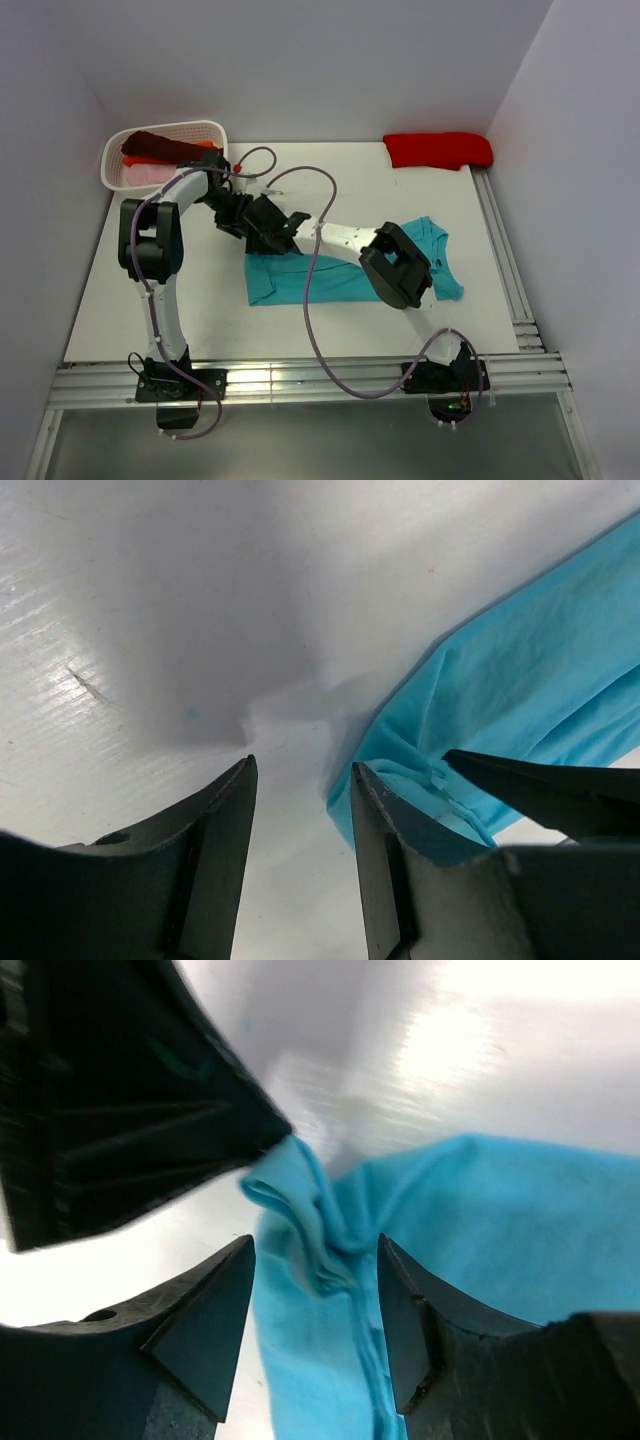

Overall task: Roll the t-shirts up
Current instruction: Roll the tshirt

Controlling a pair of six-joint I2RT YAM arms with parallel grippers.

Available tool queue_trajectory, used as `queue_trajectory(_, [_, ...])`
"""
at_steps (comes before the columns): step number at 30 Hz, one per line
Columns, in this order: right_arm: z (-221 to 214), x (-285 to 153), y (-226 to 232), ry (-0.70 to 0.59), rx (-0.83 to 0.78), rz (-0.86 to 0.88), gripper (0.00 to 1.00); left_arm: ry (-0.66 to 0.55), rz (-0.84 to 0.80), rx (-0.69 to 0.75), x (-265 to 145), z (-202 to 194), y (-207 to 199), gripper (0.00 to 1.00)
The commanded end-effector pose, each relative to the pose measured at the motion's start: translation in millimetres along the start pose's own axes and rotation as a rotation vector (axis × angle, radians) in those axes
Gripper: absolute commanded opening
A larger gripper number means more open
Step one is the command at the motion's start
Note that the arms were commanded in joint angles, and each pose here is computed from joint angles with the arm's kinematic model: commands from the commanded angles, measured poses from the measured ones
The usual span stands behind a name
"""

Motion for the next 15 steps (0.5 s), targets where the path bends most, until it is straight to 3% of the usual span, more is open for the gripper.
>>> queue_trajectory(1, [14.9, -35.8, -1.8, -0.047, 0.037, -0.047, 0.6, -0.035, -0.03, 0.012, -8.0, 4.9, -9.2, 0.48])
queue_trajectory(15, [-50.5, -62.9, 18.4, 0.057, 0.035, -0.038, 0.59, -0.04, -0.041, 0.011, -9.5, 12.9, -14.3, 0.45])
Point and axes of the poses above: each gripper's point midway between its finger pads, its own x axis out along the fingers, its own y axis along the line the jaws close on, z = x × y, the point moved 7 cm from there along -x, back along the fingers, and after that the axes turned 15 degrees about -x, right-handed, at the moved point
